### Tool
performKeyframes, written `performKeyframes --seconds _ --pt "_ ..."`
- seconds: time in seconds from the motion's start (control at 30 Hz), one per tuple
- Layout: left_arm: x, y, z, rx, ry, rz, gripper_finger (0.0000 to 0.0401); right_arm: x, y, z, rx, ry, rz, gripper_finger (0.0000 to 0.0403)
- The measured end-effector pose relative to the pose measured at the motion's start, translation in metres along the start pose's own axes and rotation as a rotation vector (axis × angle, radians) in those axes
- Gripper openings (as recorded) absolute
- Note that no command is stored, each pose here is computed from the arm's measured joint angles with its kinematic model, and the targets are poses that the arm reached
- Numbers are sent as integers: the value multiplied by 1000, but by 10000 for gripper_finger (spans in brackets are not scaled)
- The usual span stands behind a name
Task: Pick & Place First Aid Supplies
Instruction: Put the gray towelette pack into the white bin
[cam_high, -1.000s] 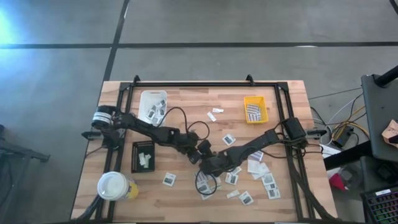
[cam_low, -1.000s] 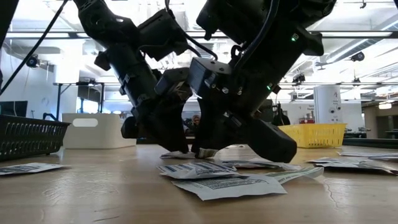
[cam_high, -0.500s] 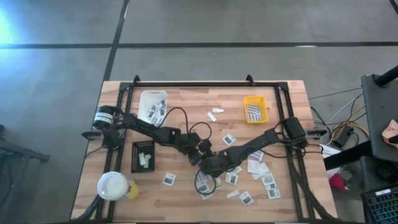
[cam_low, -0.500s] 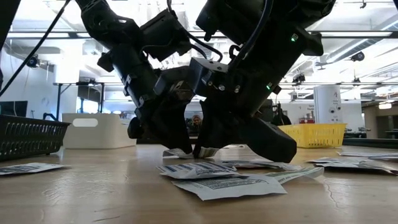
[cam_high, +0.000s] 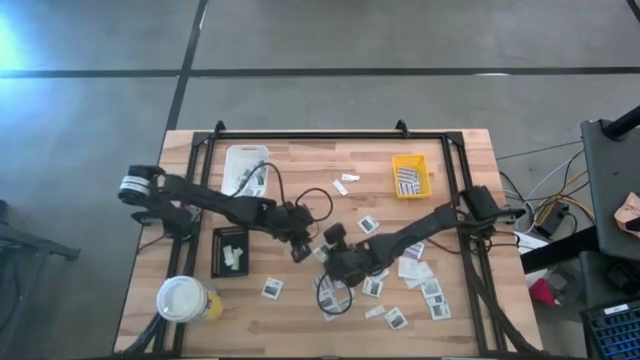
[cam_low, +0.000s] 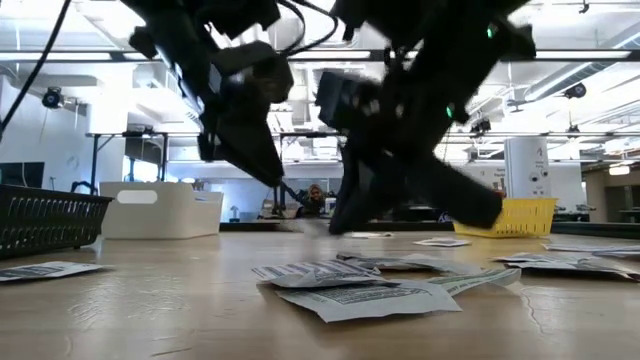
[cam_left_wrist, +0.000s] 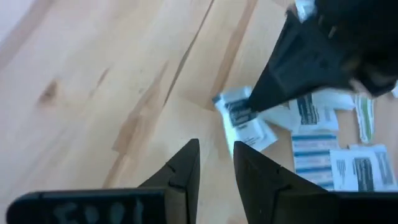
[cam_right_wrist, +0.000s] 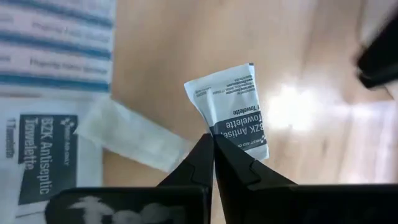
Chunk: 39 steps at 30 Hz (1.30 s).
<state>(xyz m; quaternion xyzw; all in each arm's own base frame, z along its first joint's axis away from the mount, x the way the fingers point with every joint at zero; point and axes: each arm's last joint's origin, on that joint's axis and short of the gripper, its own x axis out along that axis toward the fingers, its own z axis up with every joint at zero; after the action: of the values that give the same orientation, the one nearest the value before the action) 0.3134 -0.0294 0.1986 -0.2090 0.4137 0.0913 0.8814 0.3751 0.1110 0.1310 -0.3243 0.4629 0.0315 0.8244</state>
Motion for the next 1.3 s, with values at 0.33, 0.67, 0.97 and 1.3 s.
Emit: performKeyframes --seconds 0.33,0.67,0.97,1.3 --pt "-10 -14 -7 320 -9 -22 92 -46 -16 -4 71 -32 14 8" --pt "-12 -46 -20 590 -138 59 92 -88 -27 -14 188 -112 191 8" --pt "-15 -61 -19 640 -262 75 92 -97 -20 -38 251 -133 280 8" --pt "-17 -68 -15 667 -301 -50 92 -83 -7 -44 304 -361 350 8"
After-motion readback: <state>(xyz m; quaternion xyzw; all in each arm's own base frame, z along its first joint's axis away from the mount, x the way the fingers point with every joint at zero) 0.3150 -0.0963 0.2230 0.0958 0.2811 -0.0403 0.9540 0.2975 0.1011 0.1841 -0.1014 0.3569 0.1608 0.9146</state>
